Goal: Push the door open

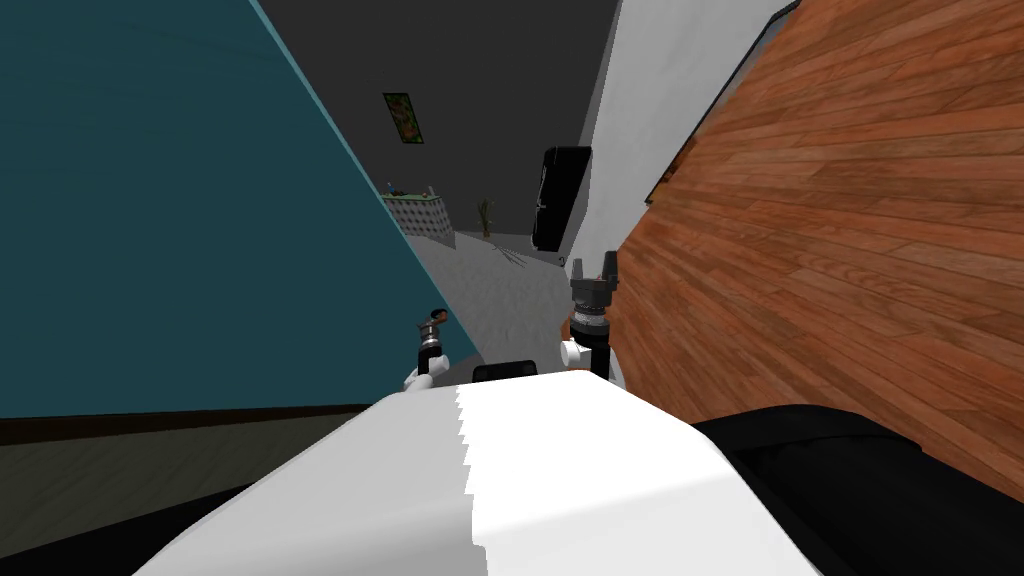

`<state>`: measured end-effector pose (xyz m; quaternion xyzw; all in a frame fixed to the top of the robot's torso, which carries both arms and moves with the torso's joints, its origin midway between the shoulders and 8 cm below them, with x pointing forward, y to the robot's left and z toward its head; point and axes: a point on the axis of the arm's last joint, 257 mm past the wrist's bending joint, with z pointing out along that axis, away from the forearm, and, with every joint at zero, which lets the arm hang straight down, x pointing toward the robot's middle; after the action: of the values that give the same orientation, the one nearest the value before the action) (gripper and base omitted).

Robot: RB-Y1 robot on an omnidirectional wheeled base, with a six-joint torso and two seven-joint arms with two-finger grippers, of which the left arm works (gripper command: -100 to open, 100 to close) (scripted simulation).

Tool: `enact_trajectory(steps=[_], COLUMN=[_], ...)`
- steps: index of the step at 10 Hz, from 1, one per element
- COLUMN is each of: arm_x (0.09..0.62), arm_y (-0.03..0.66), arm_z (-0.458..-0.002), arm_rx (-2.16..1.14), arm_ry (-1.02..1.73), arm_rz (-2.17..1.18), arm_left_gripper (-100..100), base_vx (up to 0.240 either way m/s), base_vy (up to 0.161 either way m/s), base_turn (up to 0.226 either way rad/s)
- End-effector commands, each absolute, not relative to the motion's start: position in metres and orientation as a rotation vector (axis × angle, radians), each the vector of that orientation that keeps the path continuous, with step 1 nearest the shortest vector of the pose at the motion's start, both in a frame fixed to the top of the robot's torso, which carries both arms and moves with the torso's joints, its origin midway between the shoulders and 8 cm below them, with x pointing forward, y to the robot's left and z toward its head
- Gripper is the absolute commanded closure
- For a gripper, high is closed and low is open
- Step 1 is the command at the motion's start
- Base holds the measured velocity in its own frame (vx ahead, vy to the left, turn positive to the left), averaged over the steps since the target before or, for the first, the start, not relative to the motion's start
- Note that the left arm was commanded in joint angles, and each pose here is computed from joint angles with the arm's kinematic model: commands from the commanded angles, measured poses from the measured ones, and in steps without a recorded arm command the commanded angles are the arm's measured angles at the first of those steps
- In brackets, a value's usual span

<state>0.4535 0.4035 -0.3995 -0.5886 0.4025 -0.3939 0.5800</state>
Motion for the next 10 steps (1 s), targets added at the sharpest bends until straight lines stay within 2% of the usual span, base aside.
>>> enact_trajectory(steps=[1,10], arm_x=[0.450,0.410], arm_y=[0.413,0.480], arm_z=[-0.396,-0.400], arm_rx=[-1.374,-1.419], arm_ry=[0.925,0.840], arm_rz=[-0.912,-0.827], arm_left_gripper=[100,100], base_vx=[0.172,0.183], base_vy=[-0.011,-0.029], base_turn=[0.022,0.050])
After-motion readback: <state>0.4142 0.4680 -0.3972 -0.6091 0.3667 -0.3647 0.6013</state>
